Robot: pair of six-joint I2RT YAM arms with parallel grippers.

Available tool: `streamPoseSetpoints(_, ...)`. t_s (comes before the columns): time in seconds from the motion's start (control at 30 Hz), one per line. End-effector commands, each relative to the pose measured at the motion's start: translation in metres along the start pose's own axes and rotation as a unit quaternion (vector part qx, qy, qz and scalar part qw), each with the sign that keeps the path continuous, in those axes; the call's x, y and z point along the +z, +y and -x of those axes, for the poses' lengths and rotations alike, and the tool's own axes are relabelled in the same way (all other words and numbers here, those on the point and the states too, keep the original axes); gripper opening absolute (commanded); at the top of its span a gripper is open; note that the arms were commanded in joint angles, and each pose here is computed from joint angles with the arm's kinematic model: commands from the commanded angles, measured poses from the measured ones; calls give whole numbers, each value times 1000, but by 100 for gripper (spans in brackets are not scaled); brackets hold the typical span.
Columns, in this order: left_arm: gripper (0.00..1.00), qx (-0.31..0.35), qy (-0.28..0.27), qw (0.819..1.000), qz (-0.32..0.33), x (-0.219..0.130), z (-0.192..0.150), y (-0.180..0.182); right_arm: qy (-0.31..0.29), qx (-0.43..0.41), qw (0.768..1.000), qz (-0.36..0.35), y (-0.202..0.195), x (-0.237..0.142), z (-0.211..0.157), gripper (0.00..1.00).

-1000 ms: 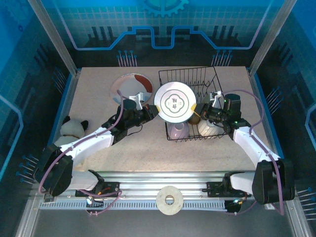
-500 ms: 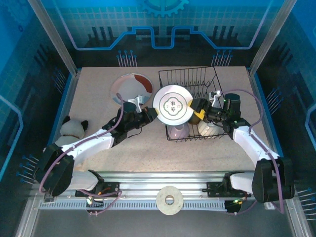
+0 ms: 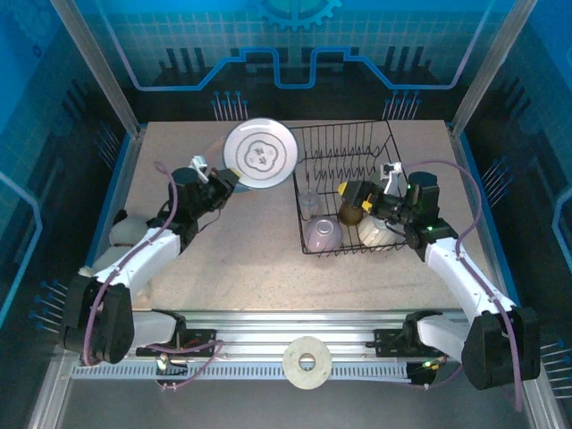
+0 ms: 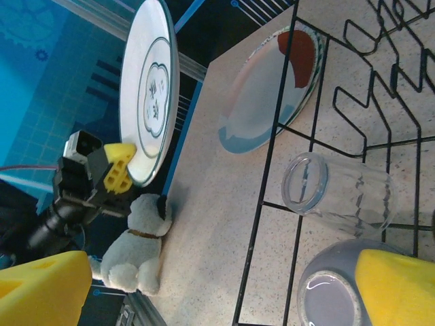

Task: Unload the mixed dishes from the dish rack
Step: Place the plate on the plate.

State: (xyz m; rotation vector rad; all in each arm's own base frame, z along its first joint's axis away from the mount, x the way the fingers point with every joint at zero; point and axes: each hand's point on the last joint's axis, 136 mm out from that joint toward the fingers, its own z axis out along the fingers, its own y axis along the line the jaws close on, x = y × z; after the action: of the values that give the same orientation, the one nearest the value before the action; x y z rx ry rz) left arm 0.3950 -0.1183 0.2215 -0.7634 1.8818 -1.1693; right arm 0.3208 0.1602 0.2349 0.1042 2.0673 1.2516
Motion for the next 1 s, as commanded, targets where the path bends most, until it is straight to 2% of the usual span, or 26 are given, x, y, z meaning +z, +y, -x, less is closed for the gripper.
streamPoseSetpoints(0.0,0,10,-12,1000,-25,-9,28,-19,-4,-31,999,13,9,1,-1,100)
streamPoseSetpoints(0.13,0,6,-22,1000,-9,-1,55,-1,-1,-41,999,10,10,3,-3,100)
streamPoseSetpoints(0.3,0,-20,-7,1000,22,24,73,32,2,-51,999,-3,8,5,-6,100)
streamPoseSetpoints(0.63,0,-29,25,995,95,73,88,83,0,-68,998,-7,10,5,-8,100)
streamPoseSetpoints(0.97,0,-30,38,989,143,96,99,112,0,-70,997,-8,10,5,-8,100)
